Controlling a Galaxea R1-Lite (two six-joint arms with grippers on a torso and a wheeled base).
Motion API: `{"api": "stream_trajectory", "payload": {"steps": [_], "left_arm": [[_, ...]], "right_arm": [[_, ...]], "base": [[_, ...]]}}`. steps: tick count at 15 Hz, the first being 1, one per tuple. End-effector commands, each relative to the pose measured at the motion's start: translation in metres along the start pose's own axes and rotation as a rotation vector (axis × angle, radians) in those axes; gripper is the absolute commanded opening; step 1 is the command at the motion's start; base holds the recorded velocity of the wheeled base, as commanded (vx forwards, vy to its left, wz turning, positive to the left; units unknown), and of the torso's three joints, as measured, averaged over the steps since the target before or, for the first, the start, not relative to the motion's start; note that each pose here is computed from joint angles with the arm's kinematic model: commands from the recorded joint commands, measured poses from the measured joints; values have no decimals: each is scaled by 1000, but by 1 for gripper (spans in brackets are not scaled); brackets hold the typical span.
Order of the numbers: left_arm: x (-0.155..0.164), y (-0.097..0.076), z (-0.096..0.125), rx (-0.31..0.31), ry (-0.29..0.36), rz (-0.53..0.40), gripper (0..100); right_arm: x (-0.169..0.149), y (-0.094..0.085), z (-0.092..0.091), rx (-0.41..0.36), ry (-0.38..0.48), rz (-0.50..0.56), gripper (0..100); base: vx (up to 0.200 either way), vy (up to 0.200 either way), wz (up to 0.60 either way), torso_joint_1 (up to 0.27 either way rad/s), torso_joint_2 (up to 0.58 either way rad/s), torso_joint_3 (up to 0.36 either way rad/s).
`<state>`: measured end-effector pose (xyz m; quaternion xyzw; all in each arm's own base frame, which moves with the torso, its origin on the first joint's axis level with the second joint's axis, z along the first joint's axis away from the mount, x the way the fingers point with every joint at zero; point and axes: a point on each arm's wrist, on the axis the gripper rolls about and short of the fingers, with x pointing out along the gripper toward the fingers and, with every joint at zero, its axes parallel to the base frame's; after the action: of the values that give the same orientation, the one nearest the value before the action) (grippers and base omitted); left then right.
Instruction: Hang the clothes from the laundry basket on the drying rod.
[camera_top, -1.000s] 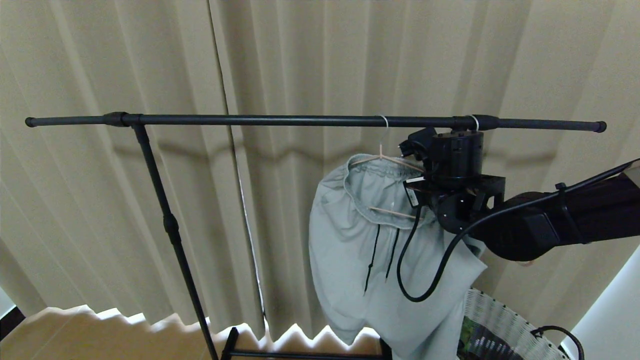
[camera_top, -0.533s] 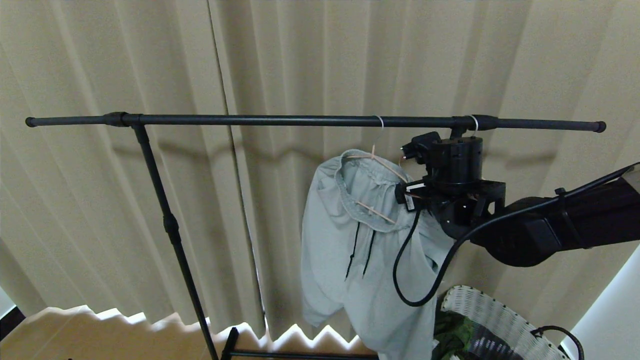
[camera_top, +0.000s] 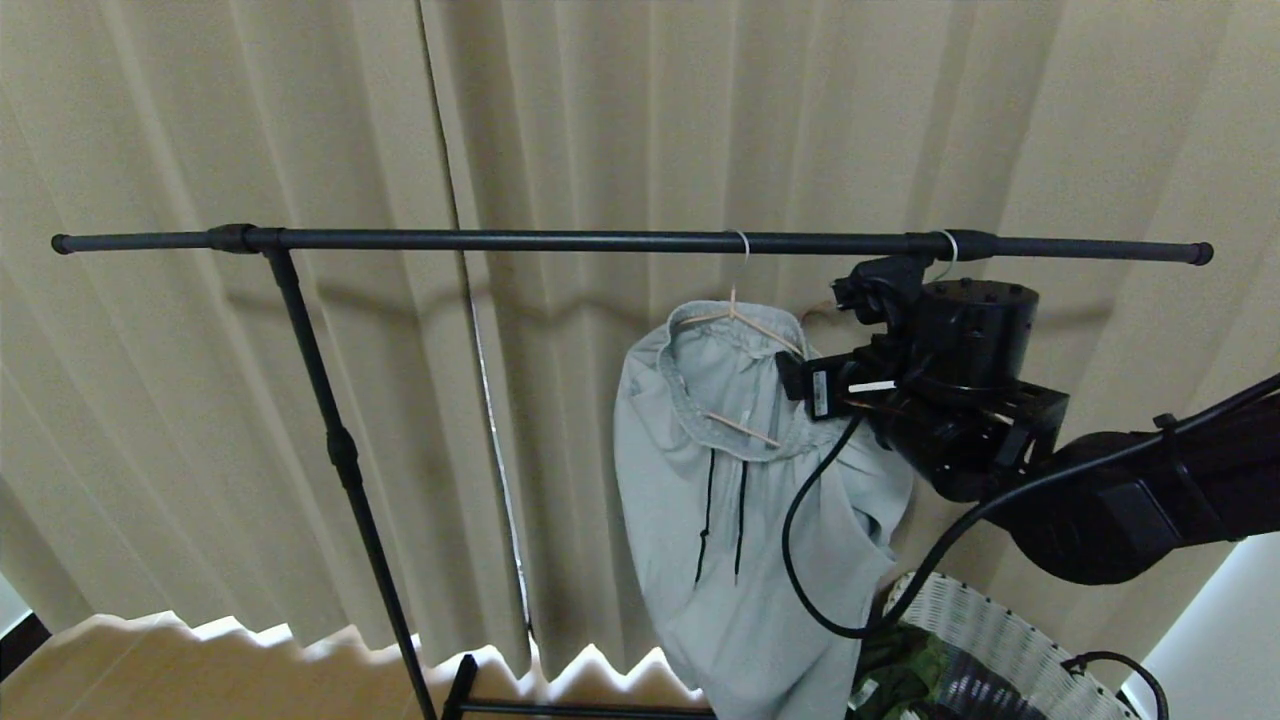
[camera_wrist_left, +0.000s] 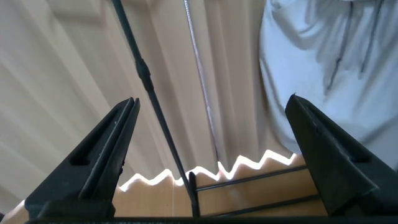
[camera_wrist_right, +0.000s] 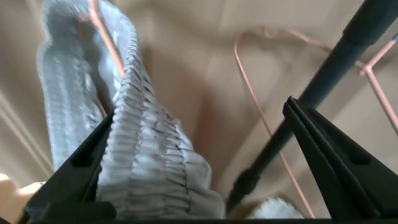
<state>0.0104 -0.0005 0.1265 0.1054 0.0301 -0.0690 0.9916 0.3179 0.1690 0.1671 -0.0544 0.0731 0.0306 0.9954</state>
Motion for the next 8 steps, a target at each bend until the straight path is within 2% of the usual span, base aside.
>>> {"api": "stream_trajectory", "payload": {"steps": [1,7,8], "left_arm": [[0,0,1,-1,0,3,100],[0,0,1,1,-1,9,100],[0,0,1,1,-1,8,100]], "right_arm": [[-7,-4,-6,-1,-4,19,100],[-4,-3,-8,7,-3,25,100],[-5,-2,-6,18,-31,78,100]], "base": [[0,0,0,0,0,0],[0,0,0,0,0,0],[0,0,0,0,0,0]]}}
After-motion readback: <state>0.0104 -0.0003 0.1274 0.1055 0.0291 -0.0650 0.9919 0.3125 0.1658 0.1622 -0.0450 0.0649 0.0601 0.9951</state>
